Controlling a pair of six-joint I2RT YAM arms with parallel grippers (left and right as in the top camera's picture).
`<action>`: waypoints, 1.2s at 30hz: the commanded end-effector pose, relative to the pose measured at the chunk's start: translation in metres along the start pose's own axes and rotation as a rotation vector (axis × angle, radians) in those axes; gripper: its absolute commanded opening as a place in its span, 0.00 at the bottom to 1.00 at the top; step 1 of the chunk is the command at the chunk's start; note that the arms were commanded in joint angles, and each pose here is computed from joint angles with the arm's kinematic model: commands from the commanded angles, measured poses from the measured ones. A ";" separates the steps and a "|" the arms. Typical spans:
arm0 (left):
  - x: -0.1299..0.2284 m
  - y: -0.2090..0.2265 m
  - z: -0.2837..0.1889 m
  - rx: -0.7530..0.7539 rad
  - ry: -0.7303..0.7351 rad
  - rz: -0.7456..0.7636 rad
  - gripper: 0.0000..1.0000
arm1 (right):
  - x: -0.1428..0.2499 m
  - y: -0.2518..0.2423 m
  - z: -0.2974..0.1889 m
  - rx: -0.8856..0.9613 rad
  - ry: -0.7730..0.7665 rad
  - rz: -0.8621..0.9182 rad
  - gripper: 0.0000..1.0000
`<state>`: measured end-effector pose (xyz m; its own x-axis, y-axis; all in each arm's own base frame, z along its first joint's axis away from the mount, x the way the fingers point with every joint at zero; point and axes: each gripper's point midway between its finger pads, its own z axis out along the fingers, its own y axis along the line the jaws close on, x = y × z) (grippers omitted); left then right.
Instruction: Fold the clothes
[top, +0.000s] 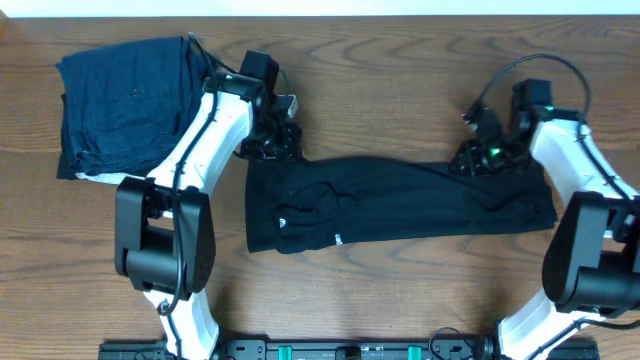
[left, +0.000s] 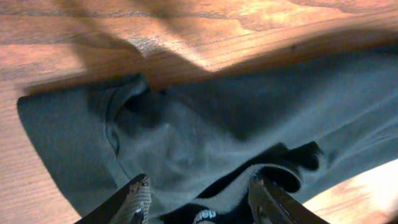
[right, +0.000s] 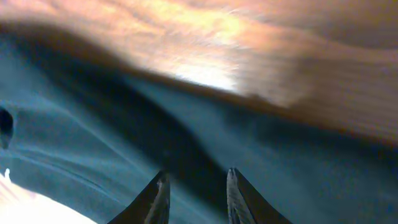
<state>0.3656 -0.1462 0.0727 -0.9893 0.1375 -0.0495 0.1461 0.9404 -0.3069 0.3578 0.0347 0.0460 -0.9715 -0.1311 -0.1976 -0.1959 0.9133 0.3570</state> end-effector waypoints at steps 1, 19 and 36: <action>-0.001 0.005 0.015 -0.007 0.027 -0.011 0.53 | 0.000 0.030 0.007 -0.030 0.012 -0.153 0.29; -0.006 0.010 0.030 -0.009 0.031 -0.013 0.53 | 0.035 0.175 0.061 -0.073 0.141 -1.043 0.57; -0.009 0.012 0.036 -0.007 0.019 -0.024 0.54 | 0.046 0.201 0.066 -0.181 0.116 -1.072 0.57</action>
<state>0.3783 -0.1493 0.0441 -0.9902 0.1310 -0.0482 0.1395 0.9414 -0.3070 0.2885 0.2287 0.0411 -0.3014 -0.8857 -0.3531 -0.9523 0.2612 0.1578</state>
